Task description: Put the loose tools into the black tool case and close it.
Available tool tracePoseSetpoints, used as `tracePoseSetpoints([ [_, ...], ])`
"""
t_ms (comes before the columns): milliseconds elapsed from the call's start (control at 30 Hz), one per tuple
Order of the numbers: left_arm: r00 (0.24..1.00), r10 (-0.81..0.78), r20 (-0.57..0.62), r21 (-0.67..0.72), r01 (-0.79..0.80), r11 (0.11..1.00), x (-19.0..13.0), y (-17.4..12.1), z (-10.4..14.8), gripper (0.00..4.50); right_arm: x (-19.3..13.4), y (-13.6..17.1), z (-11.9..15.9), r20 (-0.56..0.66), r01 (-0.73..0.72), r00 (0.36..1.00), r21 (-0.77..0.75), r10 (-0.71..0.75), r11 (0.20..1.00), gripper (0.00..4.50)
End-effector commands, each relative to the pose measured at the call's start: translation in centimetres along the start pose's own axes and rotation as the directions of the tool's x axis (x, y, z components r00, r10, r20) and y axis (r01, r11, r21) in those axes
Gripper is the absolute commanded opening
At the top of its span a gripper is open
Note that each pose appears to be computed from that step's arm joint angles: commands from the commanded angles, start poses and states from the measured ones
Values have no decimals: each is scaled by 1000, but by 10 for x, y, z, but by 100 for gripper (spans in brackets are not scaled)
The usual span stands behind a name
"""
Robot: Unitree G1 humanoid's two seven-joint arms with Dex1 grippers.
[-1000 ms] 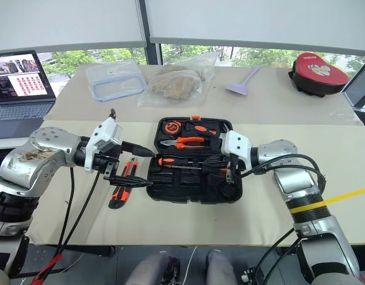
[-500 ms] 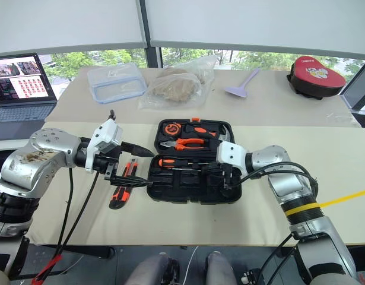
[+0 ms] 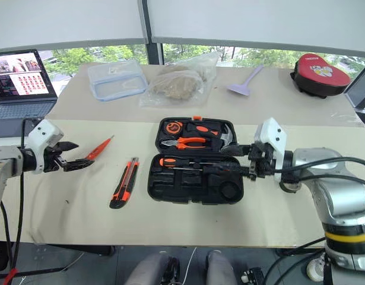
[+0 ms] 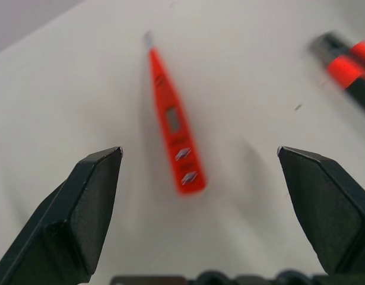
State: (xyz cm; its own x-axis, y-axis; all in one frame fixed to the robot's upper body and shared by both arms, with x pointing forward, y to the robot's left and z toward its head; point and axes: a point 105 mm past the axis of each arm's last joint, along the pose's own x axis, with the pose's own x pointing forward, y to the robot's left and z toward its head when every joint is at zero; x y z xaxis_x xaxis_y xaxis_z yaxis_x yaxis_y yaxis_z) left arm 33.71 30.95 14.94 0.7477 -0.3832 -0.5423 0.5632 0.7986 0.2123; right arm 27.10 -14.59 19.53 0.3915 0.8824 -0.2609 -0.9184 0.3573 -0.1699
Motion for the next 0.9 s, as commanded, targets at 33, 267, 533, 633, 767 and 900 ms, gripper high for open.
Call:
tracePoseSetpoints([
  [33,999,34,14,5,-34,999,2,12,14,450,-3,10,16,28,10,1000,-33,-10,999,429],
  [267,998,2,-62,14,-1,1000,36,14,20,450,2,15,22,45,23,999,-34,-22,999,448],
  [533,989,-13,-150,-12,11,1000,58,12,11,450,5,19,26,62,47,997,-47,-44,998,448],
  [633,990,-26,-140,-13,24,1000,57,11,14,337,3,20,27,61,54,997,-46,-52,997,450],
  [767,991,-40,-124,-19,38,999,52,12,16,191,-2,19,25,50,75,996,-42,-73,996,450],
  [900,989,-150,13,56,149,987,42,-2,56,51,-13,17,20,26,103,994,-15,-103,995,450],
])
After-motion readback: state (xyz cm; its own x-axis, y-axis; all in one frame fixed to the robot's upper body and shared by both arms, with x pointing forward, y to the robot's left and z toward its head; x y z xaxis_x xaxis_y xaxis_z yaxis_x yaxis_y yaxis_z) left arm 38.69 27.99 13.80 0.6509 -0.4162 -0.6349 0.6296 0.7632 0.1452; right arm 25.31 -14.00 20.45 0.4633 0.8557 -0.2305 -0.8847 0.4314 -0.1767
